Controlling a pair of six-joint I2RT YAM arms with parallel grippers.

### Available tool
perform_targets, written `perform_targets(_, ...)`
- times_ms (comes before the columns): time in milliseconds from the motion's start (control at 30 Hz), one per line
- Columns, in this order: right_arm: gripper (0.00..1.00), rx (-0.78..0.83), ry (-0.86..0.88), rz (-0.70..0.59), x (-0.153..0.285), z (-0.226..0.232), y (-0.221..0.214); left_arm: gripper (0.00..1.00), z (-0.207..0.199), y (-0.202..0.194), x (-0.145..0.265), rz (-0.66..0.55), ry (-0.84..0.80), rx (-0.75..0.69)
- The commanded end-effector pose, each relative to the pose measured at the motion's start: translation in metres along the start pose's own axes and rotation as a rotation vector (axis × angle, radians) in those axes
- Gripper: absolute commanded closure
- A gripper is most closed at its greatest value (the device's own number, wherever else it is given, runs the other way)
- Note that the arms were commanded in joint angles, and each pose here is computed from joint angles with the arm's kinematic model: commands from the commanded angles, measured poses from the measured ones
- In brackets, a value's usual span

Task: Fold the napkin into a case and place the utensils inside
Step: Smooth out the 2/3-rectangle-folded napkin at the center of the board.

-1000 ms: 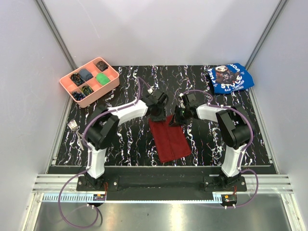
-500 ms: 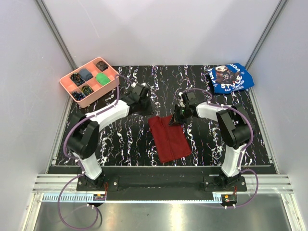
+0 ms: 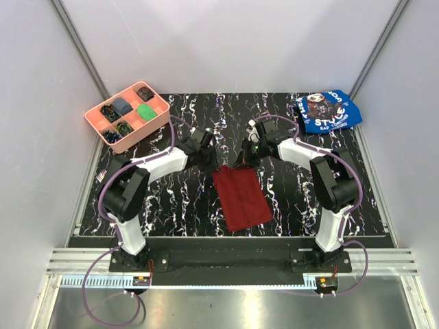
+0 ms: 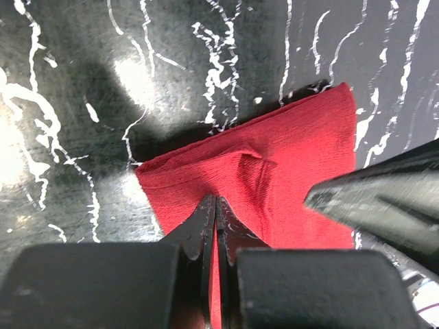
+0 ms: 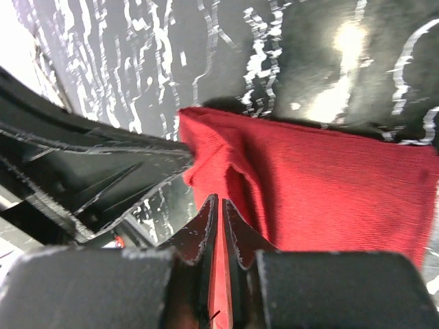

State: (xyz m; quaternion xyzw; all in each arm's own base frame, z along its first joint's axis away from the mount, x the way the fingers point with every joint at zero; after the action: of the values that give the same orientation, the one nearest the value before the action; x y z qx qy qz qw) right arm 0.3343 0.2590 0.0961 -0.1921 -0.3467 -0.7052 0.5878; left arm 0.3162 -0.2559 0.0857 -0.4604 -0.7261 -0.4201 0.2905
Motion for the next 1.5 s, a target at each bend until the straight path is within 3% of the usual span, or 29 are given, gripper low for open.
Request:
perform_targets(0, 0.88, 0.031, 0.075, 0.006, -0.005, 0.022, 0.006, 0.98, -0.008, 0.003, -0.006, -0.011, -0.056, 0.005)
perform_targets(233, 0.88, 0.024, 0.081, 0.054, -0.023, 0.016, 0.001, 0.98, -0.003, 0.000, -0.017, 0.004, -0.042, 0.011)
perform_targets(667, 0.89, 0.062, -0.039, 0.033, -0.042, -0.026, 0.013, 1.00, 0.008, -0.005, -0.023, 0.008, -0.006, -0.020)
perform_targets(967, 0.84, 0.114, -0.122, 0.021, -0.029, -0.033, 0.014, 0.99, -0.010, 0.007, -0.013, -0.008, -0.063, -0.039)
perform_targets(1067, 0.81, 0.127, -0.136, -0.006, -0.006, -0.020, 0.013, 0.96, -0.021, 0.013, -0.003, -0.027, -0.098, -0.036)
perform_targets(1267, 0.71, 0.116, -0.145, 0.010, 0.020, -0.013, -0.017, 0.90, -0.032, 0.018, 0.000, -0.022, -0.133, -0.018)
perform_targets(1467, 0.70, 0.113, -0.059, 0.100, 0.016, 0.008, -0.073, 0.90, -0.041, 0.004, -0.001, 0.010, -0.152, -0.016)
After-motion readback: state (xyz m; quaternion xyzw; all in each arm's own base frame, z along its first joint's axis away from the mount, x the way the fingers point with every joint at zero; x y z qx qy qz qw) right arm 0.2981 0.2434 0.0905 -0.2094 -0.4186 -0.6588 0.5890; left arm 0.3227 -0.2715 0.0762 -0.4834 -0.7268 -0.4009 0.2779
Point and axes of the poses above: each gripper's point midway between its finger pads, its own x axis back along the fingers, its own z axis along the line the jaws close on, y = z × x, the point moved 4 cm from there along x, back along the fingers, and after that the axes turned 1 degree about x, right-handed, at the moved point
